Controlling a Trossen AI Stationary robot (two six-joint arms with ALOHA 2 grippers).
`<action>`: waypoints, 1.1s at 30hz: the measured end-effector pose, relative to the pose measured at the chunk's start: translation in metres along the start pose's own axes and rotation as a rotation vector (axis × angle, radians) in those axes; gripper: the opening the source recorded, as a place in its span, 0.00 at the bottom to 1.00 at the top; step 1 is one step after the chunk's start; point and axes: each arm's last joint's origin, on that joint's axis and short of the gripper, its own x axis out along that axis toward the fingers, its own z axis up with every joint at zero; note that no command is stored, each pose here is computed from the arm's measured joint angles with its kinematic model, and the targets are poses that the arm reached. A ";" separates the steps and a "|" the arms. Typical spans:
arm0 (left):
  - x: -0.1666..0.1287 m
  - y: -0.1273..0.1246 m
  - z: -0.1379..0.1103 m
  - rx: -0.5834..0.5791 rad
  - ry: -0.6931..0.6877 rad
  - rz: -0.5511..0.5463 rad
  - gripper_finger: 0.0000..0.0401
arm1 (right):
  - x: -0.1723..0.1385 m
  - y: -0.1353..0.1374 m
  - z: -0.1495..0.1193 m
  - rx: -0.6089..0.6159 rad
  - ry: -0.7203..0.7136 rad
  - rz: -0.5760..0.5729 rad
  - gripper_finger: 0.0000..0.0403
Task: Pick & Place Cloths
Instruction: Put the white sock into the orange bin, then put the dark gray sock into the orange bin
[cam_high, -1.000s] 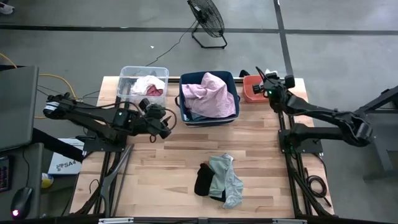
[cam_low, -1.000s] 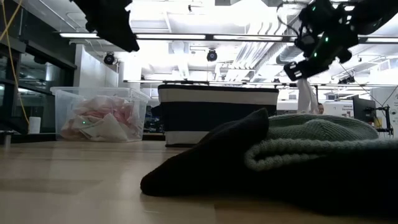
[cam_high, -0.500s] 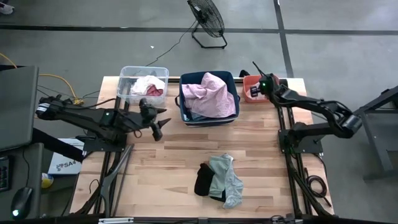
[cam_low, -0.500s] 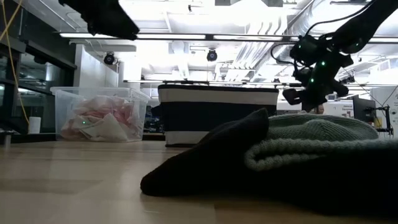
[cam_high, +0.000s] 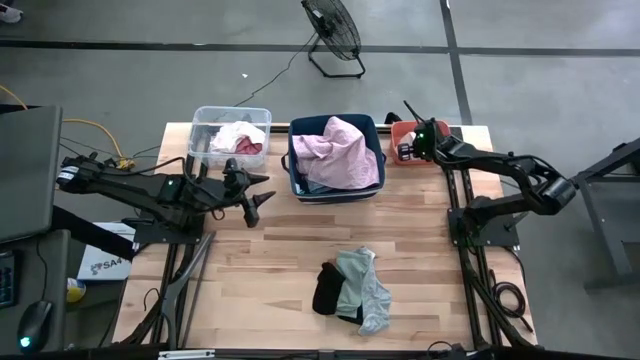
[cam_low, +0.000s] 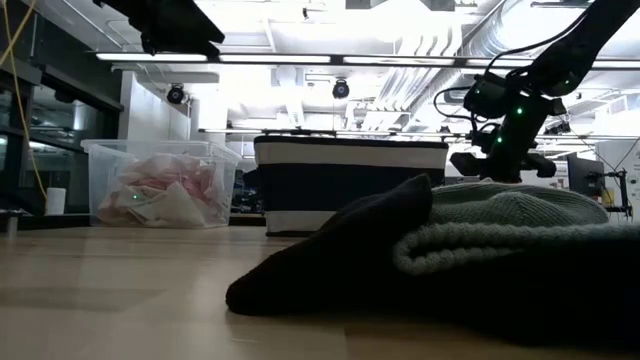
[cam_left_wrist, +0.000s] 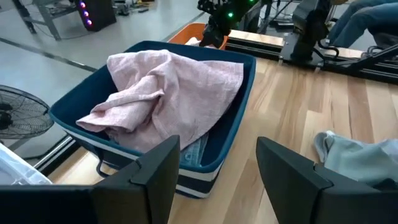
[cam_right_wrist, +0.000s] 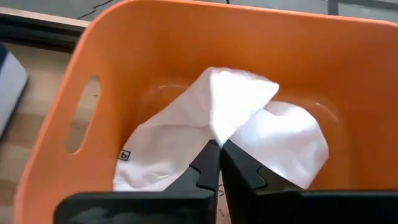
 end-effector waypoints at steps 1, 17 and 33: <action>0.000 0.000 0.000 -0.001 0.000 0.000 0.51 | 0.000 0.000 0.000 0.002 0.000 0.001 0.03; 0.000 -0.001 0.000 -0.003 0.006 -0.022 0.51 | -0.012 -0.001 0.006 0.030 -0.045 0.042 0.42; 0.000 -0.001 0.000 -0.011 0.005 -0.022 0.51 | -0.074 0.007 -0.005 -0.030 0.012 0.383 0.40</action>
